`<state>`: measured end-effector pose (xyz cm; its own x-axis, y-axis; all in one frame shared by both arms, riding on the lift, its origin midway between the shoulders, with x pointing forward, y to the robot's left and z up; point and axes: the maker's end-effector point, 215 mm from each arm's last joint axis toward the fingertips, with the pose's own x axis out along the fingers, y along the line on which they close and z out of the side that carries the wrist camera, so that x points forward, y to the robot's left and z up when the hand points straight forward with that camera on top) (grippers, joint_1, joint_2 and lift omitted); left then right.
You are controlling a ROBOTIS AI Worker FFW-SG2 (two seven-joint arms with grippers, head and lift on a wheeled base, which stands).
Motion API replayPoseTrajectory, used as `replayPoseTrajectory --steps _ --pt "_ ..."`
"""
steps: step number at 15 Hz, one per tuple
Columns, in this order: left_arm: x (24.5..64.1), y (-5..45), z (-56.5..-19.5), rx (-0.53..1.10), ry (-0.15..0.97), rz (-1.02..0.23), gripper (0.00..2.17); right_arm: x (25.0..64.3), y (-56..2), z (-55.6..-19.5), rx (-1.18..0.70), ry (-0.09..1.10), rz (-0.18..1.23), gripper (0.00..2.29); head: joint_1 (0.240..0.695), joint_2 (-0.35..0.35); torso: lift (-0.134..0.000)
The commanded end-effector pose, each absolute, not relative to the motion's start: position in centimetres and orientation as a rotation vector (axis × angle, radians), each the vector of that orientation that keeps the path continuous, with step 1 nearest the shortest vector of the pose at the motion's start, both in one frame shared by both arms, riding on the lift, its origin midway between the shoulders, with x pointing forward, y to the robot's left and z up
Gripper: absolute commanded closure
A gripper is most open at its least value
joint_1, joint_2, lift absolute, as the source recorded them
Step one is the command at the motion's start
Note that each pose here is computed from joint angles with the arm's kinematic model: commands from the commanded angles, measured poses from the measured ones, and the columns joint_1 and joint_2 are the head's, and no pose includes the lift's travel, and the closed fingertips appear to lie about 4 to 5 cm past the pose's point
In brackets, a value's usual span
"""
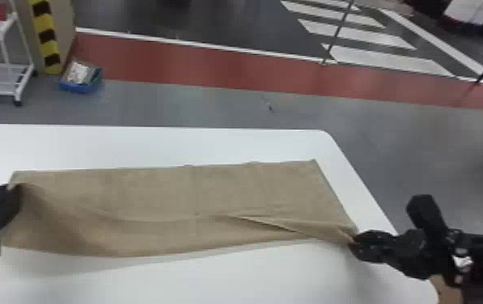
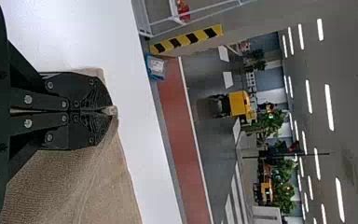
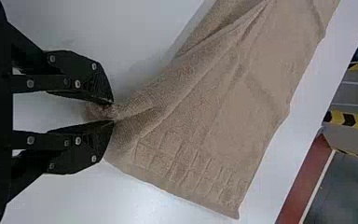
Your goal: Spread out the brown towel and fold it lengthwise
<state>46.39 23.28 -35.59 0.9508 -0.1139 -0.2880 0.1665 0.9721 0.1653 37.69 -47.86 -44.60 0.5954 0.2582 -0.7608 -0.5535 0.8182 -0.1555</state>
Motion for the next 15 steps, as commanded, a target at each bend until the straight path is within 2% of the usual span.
replayPoseTrajectory --steps 1,4,7,15 --pt "46.4 23.4 -35.5 0.190 0.279 -0.142 1.55 37.7 -47.9 -43.7 -0.390 0.789 0.480 0.97 0.695 -0.320 -0.124" --pt "46.5 23.6 -35.3 0.188 0.277 -0.138 1.55 37.9 -48.4 -42.9 -0.364 0.778 0.459 1.29 0.695 -0.321 -0.124" --pt "46.6 23.8 -34.8 0.190 0.268 -0.132 1.55 38.2 -49.1 -41.4 -0.345 0.747 0.437 1.30 0.695 -0.323 -0.124" --pt "45.2 25.5 -30.8 0.215 0.216 -0.089 1.55 38.2 -51.0 -31.6 -0.276 0.508 0.379 1.30 0.695 -0.323 -0.124"
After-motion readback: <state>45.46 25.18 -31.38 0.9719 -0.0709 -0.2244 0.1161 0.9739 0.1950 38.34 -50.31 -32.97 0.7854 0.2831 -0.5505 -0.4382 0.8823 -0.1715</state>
